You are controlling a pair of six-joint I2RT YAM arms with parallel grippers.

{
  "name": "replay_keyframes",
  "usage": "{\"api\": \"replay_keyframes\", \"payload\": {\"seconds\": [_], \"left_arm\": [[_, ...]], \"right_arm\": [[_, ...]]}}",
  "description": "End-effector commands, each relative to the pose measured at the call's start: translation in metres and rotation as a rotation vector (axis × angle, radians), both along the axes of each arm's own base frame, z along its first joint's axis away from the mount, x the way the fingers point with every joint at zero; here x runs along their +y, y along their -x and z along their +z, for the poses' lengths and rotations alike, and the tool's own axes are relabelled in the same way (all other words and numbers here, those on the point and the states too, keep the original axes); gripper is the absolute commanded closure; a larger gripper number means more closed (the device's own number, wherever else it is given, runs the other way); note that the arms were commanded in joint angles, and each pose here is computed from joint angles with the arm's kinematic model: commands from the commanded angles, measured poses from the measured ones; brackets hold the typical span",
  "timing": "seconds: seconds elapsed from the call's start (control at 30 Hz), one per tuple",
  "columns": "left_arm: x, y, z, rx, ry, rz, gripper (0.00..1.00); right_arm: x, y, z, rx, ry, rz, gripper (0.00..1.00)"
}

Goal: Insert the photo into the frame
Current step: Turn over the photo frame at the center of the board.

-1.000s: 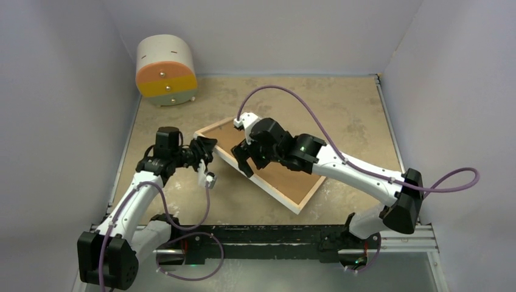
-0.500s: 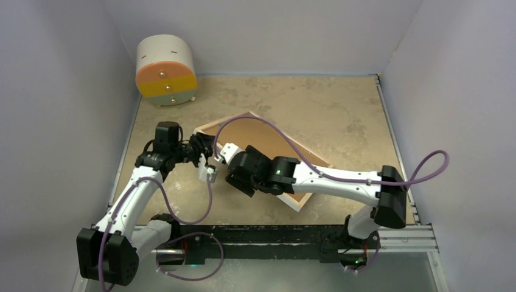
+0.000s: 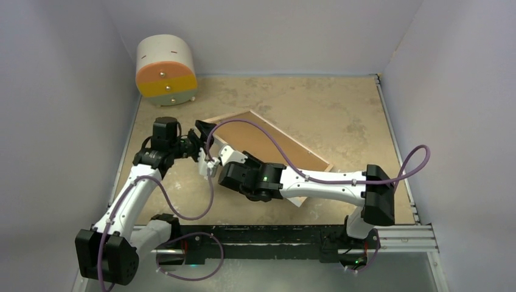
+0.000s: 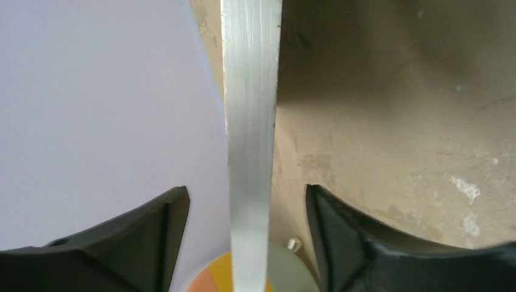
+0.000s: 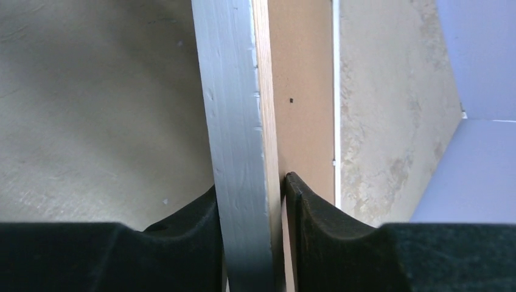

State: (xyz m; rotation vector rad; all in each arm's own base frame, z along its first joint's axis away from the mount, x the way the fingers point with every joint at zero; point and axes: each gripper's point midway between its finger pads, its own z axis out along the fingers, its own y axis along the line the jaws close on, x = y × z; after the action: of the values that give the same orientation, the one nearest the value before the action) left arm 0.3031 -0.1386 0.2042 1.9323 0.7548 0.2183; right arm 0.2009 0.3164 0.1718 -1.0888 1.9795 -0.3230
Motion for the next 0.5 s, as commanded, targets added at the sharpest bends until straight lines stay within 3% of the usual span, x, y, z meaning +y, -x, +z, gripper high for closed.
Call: {"api": "replay_keyframes", "payload": {"seconds": [0.0,0.13,0.3,0.47], "left_arm": [[-0.005,-0.005,0.038,-0.076,0.059,0.003,0.18],[0.005,-0.021,0.066,-0.038,0.175,0.148,0.12],[0.043,-0.051,0.106,0.223,0.440,0.333,0.09],[0.057,-0.052,0.131,0.259,0.579,0.403,0.08]], "right_arm": [[0.005,-0.010,0.052,-0.101,-0.106,-0.046,0.66],[0.015,-0.009,0.066,-0.064,-0.161,-0.034,0.70],[0.034,-0.034,0.110,-0.026,-0.274,-0.056,0.71],[0.043,-0.075,0.161,0.076,-0.494,-0.107,0.71]]}}
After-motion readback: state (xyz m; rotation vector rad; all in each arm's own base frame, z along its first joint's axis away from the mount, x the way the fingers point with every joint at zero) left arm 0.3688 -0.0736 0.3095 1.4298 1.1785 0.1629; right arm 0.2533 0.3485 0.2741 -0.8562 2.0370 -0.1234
